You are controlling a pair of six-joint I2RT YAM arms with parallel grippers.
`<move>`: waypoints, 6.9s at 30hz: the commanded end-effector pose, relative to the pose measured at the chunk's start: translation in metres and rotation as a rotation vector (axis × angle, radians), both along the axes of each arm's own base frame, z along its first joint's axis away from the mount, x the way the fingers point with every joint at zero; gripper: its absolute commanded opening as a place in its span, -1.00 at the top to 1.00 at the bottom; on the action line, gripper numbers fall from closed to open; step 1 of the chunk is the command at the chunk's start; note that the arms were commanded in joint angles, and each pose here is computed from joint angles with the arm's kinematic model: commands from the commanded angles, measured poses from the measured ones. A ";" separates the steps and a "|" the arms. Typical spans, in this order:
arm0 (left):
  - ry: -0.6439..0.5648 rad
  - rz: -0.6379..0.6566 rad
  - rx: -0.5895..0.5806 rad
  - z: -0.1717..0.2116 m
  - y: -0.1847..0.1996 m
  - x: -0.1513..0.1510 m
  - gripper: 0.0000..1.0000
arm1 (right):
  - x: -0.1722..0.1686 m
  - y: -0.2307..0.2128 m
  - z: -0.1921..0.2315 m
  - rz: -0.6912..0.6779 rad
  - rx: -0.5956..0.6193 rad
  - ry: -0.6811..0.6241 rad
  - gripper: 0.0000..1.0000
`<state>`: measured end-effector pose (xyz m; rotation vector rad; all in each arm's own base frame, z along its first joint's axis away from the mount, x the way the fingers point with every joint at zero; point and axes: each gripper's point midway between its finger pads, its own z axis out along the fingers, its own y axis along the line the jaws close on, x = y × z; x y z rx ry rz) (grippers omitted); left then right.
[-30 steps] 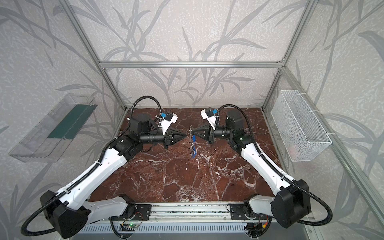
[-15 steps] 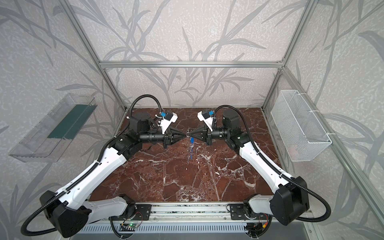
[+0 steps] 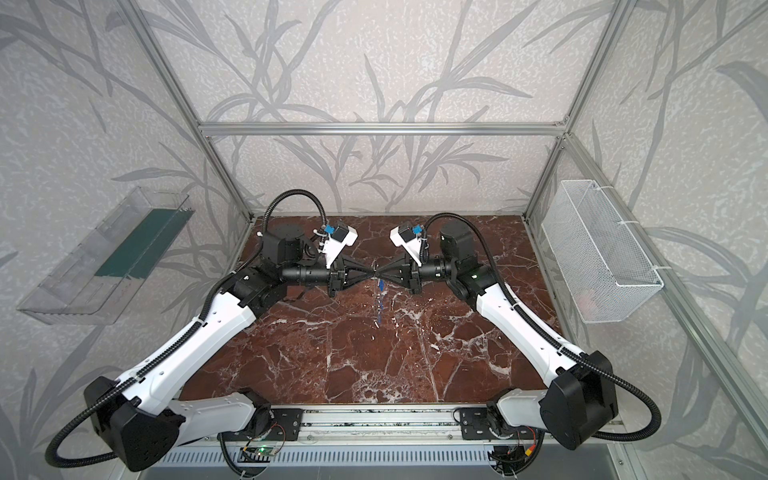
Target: Put the keys on the keyring
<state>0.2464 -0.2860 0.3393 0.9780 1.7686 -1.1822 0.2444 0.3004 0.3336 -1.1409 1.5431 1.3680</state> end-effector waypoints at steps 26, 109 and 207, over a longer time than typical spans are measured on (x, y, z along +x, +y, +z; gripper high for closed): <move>-0.233 0.182 -0.487 0.078 0.011 0.024 1.00 | 0.019 -0.032 0.018 -0.333 0.165 -0.121 0.43; -0.190 0.168 -0.595 0.070 0.005 0.015 1.00 | 0.013 -0.012 0.034 -0.467 0.216 -0.214 0.74; -0.115 0.187 -0.162 0.025 0.017 0.007 0.67 | 0.020 -0.015 0.017 -0.170 0.117 0.014 1.00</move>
